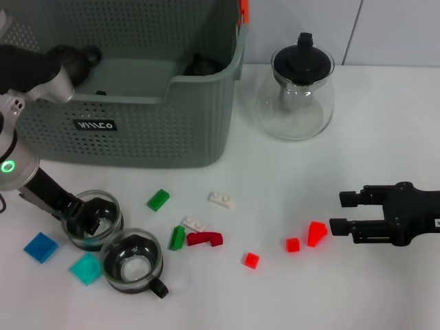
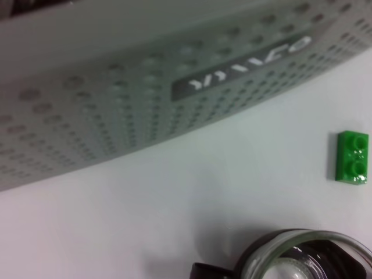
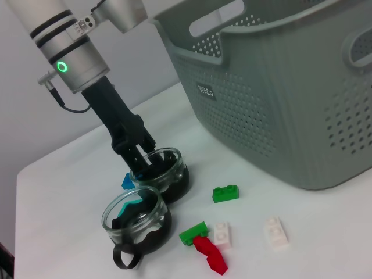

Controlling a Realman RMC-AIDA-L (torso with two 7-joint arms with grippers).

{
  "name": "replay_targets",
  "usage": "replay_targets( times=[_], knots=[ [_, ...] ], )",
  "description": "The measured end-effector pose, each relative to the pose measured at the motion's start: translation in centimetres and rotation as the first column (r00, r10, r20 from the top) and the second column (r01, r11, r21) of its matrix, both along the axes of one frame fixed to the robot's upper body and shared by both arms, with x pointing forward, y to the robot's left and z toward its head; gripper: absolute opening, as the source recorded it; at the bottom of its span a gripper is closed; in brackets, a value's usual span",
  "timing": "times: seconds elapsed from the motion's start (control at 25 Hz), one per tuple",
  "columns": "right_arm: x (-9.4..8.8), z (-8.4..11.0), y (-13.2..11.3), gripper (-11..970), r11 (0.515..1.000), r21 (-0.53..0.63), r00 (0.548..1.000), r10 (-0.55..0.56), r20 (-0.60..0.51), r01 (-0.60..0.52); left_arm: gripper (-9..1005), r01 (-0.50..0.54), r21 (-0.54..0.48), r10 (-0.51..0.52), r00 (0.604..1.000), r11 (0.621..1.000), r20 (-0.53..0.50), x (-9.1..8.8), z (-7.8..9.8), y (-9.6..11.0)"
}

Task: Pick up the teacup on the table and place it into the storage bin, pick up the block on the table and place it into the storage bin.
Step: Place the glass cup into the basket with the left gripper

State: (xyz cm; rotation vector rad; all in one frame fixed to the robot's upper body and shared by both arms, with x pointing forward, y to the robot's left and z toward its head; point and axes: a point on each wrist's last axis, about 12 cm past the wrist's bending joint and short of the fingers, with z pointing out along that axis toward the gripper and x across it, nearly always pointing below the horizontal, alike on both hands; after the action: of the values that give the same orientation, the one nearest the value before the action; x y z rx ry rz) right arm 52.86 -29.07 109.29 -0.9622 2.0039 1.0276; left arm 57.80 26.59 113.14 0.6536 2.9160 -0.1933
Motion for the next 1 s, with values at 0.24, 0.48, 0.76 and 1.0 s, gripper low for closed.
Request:
replay_targets(
  times=[0.24,0.48,0.76,1.0],
  knots=[
    [-0.1,-0.1,-0.1,736,1.0,0.001,1.0,-0.005,-0.004,0.005,701,-0.007,0.003,0.007,1.0,1.0,-0.018,0.1,-0.1,0.2],
    [-0.1,-0.1,-0.1,737,1.0,0.0,1.0,-0.005,-0.003,0.005,386,-0.021,0.006,0.021,1.0,1.0,-0.019,0.2,0.0,0.7],
    [-0.2,-0.2,-0.3,737,1.0,0.001,1.0,-0.01,-0.005,0.01,120,-0.045,-0.015,0.044,0.999,0.999,-0.01,0.2,0.2,1.8],
    [-0.2,-0.2,-0.4,737,1.0,0.002,1.0,-0.017,-0.005,0.017,46,-0.074,-0.126,0.077,0.997,0.989,0.023,0.1,1.1,4.2]
  ],
)
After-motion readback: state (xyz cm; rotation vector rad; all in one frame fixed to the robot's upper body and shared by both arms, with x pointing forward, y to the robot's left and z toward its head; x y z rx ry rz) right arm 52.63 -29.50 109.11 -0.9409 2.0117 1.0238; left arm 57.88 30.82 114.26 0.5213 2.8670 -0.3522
